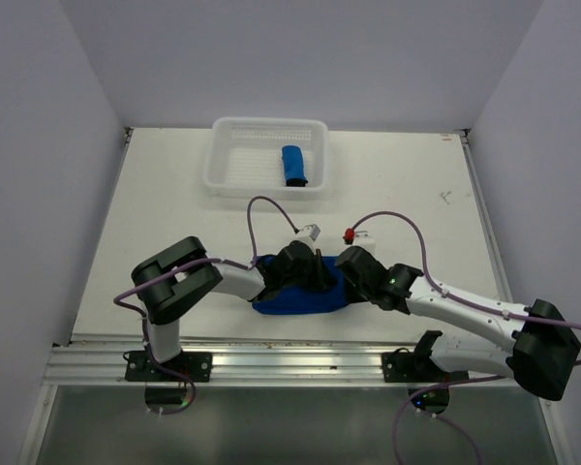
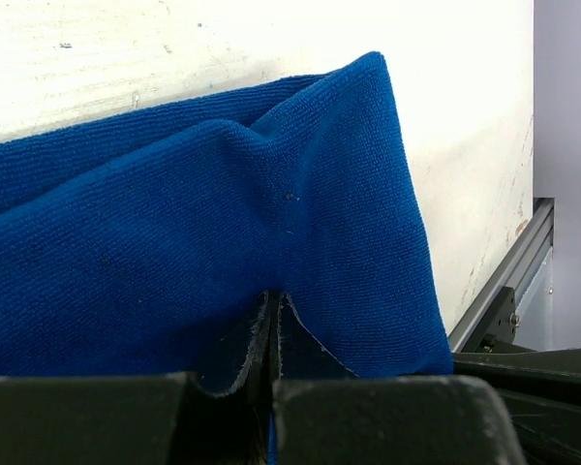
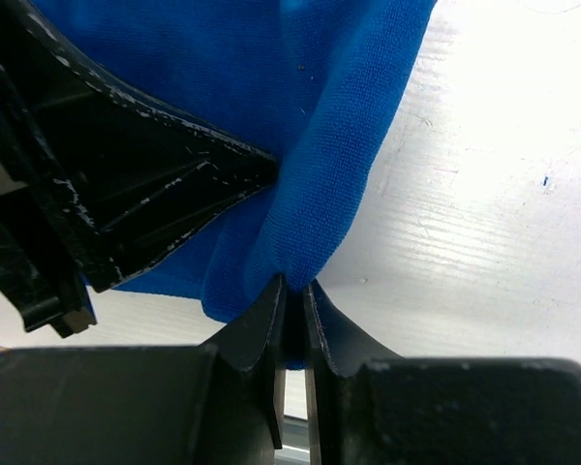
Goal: Roll the towels
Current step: Roll the towel
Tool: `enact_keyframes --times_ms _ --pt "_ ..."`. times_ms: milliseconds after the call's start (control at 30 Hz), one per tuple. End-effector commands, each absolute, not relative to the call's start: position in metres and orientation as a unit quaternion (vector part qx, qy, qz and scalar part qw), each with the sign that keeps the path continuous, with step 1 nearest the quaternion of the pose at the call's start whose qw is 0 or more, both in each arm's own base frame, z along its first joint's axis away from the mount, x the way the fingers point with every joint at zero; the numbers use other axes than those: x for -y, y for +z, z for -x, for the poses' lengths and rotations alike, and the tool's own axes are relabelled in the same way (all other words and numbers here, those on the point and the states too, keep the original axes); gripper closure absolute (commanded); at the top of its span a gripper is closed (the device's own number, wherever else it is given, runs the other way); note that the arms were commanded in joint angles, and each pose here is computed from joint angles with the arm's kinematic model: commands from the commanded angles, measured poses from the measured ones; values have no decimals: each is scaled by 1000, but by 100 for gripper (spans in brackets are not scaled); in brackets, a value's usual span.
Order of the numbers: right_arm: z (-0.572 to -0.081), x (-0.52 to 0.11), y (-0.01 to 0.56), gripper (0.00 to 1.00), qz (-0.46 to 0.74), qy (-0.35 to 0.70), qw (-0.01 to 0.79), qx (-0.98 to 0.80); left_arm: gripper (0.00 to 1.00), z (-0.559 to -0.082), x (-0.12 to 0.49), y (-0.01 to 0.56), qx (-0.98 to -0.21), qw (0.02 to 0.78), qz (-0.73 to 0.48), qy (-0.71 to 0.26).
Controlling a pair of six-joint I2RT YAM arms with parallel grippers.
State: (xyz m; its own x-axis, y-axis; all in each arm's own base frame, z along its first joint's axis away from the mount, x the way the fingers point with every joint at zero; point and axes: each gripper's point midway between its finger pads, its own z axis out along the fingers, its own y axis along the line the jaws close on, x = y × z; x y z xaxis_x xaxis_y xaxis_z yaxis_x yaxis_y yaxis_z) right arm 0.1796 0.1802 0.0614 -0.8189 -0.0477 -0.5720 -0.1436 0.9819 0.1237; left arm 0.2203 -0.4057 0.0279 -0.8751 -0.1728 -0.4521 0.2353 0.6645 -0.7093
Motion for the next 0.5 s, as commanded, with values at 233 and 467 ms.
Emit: enact_keyframes --times_ms 233,467 --pt "-189 -192 81 81 54 83 312 -945 100 -222 408 50 -859 273 -14 -433" --pt "-187 -199 79 77 51 97 304 -947 100 -222 404 50 -858 277 -10 -432"
